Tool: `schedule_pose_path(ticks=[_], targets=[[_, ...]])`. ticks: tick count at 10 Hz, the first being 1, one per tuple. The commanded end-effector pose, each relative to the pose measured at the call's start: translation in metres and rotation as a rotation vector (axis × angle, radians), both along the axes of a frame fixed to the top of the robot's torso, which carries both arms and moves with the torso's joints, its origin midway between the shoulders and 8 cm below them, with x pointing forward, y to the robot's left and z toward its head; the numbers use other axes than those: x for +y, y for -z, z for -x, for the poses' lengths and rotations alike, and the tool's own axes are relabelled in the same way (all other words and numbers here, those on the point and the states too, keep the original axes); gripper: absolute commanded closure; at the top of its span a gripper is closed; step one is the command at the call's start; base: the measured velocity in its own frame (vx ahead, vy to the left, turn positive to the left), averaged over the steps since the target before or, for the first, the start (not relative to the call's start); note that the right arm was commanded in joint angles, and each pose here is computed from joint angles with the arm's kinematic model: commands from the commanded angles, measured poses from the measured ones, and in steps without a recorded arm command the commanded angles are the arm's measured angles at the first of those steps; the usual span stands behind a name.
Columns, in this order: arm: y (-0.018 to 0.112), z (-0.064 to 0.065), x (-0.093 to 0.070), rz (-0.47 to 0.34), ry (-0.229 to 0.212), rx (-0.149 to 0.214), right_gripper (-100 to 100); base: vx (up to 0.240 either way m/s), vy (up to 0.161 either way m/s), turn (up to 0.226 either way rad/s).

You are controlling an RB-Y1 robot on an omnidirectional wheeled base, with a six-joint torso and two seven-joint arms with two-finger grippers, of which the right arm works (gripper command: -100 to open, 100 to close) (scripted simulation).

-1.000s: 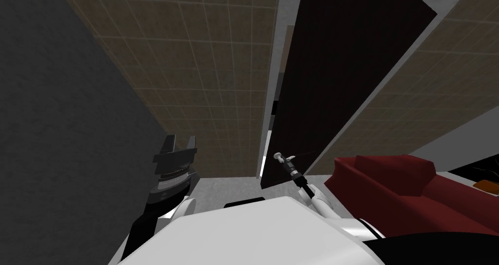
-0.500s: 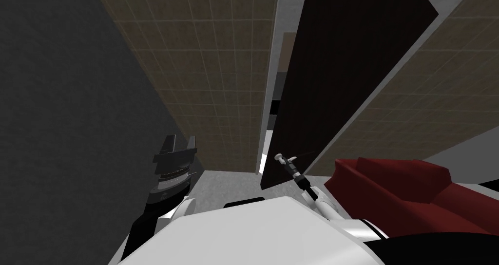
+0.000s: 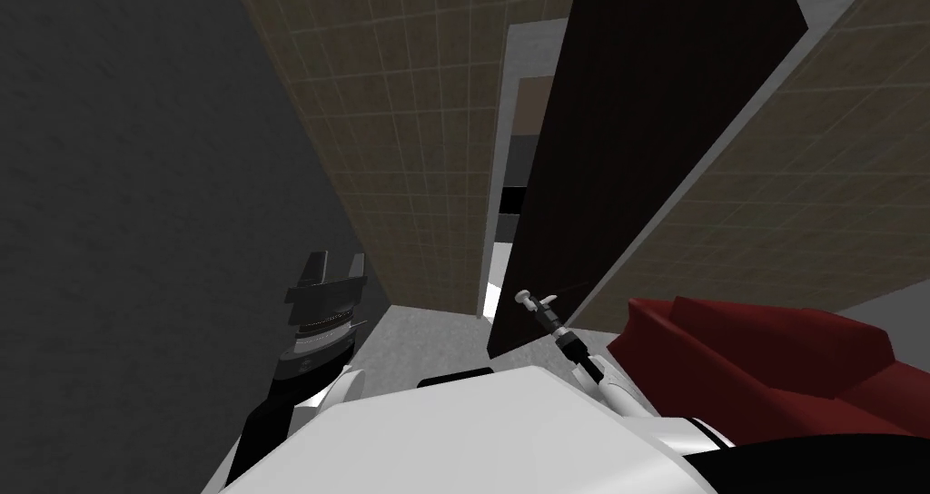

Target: Pull the door open

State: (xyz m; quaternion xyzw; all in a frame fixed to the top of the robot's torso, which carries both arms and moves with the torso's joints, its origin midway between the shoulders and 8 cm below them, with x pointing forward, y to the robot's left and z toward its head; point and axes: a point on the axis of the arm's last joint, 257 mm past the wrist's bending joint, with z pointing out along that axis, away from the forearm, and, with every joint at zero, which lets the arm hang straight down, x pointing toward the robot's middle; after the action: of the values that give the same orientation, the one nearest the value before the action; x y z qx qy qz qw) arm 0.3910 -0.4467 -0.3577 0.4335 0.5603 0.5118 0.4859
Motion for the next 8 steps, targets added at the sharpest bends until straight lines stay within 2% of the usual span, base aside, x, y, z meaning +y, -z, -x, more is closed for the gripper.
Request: schedule_pose_path(ticks=[1, 2, 3, 8], targets=[[-0.002, 0.009, -0.001, 0.0, -0.015, -0.004, 100, -0.213, -0.094, 0.169], [-0.003, 0.014, -0.003, 0.0, -0.024, -0.004, 100, -0.221, -0.12, 0.165], [-0.001, 0.01, -0.003, 0.0, -0.016, -0.002, 100, -0.094, -0.055, 0.035], [-0.001, 0.027, -0.007, -0.001, -0.033, -0.001, 100, -0.196, -0.1, 0.189]])
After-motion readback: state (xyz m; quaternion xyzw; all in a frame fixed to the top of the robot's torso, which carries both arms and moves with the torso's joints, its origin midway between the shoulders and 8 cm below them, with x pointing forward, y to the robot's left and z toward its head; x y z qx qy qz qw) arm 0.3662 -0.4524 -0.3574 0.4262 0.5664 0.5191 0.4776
